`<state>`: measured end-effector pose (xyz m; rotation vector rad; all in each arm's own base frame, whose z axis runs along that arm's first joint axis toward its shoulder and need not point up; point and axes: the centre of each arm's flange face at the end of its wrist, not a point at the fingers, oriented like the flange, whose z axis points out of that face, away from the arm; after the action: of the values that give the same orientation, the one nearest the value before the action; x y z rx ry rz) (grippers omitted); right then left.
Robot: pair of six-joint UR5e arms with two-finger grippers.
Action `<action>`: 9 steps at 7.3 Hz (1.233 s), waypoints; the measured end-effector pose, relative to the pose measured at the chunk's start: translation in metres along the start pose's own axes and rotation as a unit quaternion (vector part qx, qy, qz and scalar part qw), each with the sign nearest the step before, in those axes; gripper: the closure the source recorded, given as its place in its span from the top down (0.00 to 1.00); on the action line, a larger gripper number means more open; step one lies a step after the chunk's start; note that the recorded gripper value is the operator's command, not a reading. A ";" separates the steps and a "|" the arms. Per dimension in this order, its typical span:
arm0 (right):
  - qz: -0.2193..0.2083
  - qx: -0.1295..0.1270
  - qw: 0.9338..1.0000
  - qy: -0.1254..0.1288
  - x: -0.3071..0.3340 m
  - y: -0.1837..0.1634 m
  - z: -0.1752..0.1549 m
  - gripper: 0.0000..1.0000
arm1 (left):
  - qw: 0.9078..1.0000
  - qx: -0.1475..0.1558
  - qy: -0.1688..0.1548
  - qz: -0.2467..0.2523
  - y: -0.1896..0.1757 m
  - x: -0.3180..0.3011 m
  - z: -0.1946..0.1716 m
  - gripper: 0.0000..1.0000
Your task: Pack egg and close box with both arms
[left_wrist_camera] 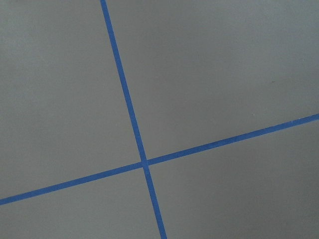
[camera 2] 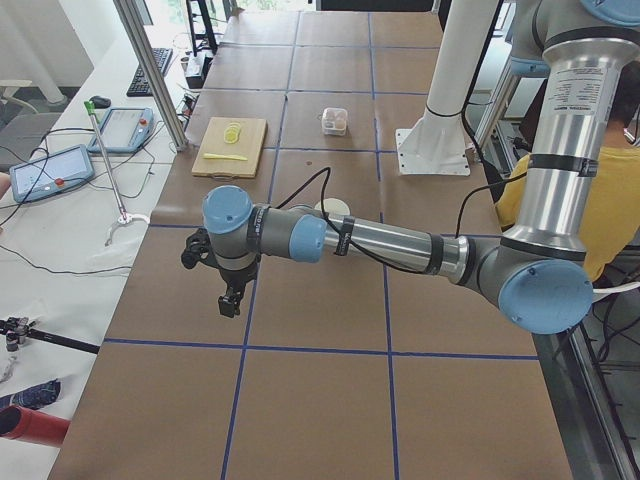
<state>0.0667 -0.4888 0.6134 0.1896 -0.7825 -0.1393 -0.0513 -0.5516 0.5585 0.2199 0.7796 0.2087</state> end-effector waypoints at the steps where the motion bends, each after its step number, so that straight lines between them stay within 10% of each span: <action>1: -0.003 0.003 1.000 -0.001 0.000 0.002 0.001 1.00 | 1.000 0.000 0.000 0.000 0.000 0.000 0.000 1.00; 9: -0.005 -0.013 1.000 0.003 -0.006 -0.003 0.010 1.00 | 1.000 0.005 -0.002 0.007 -0.013 0.003 -0.005 1.00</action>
<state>0.0546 -0.4922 0.6154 0.1689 -0.7742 -0.1586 -0.0513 -0.5627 0.5497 0.2343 0.7764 0.2171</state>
